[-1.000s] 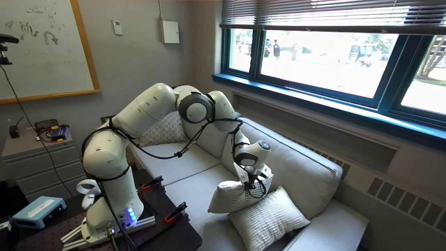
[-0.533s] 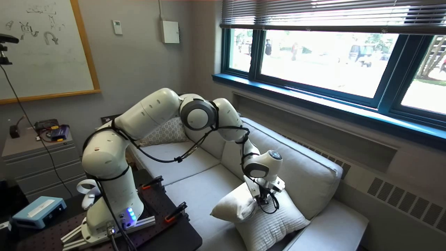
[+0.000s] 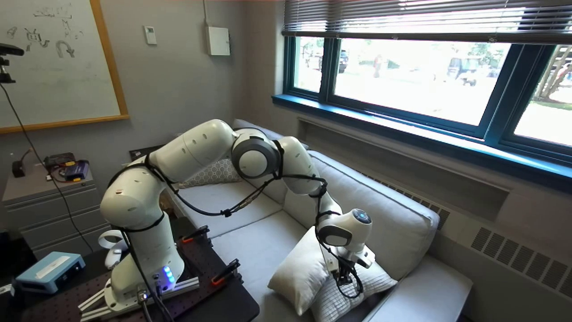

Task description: Place the striped pillows against the right armrest

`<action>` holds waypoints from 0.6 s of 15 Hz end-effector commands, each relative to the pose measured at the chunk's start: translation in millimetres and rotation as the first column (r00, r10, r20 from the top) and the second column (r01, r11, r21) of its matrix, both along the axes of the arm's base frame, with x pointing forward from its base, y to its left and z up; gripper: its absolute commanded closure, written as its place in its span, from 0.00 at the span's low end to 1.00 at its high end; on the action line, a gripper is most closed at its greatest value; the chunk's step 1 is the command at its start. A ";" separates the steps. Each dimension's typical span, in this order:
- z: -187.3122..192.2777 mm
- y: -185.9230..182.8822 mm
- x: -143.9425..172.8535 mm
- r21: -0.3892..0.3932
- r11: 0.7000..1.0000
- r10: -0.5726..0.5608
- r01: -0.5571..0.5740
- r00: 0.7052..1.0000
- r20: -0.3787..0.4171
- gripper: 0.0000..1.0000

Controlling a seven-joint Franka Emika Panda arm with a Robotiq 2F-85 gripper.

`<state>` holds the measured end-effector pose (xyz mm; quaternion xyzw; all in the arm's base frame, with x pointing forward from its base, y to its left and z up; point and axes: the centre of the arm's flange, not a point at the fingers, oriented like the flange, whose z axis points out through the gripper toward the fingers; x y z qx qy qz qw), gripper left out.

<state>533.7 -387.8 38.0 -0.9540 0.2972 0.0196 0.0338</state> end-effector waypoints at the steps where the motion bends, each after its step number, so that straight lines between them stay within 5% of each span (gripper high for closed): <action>1: 4.7 9.0 8.7 -0.015 1.000 0.002 -0.002 1.000 0.009 0.33; 5: 14.6 32.0 22.9 -0.041 0.999 0.028 -0.027 0.999 0.023 0.04; 9: 26.6 73.5 45.0 -0.067 0.995 0.072 -0.069 0.996 0.045 0.00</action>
